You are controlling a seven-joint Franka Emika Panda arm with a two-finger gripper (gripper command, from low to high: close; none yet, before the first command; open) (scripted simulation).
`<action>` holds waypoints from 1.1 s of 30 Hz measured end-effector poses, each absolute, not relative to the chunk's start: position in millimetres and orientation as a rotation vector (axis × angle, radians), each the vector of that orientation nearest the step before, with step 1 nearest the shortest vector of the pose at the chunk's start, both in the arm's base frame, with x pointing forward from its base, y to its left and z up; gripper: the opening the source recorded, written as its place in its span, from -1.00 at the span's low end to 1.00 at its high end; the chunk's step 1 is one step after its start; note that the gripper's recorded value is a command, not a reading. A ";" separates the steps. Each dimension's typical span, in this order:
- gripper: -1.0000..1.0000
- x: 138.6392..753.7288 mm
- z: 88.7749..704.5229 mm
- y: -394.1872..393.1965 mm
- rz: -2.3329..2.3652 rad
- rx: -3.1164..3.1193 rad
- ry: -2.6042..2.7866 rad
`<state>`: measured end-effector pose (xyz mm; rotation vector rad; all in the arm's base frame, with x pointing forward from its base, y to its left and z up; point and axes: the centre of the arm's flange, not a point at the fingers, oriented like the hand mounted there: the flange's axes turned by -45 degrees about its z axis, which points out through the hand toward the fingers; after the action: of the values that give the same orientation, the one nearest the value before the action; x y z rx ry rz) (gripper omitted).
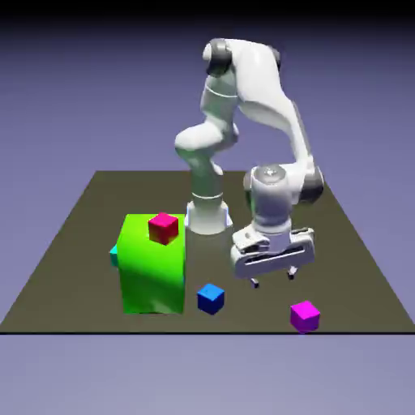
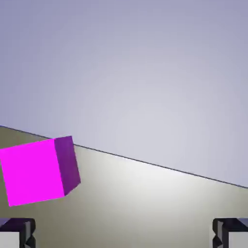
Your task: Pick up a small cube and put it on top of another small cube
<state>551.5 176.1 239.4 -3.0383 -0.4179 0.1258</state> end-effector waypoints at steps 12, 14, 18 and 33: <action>0.00 547.3 147.5 264.8 0.319 -3.096 -0.679; -1.00 543.7 125.5 262.4 0.320 -3.096 -0.677; -1.00 552.9 194.3 265.4 0.321 -3.094 -0.678; -1.00 501.6 231.5 66.4 0.355 -2.952 -1.174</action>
<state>501.6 66.4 231.5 -2.9523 -1.1744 0.3545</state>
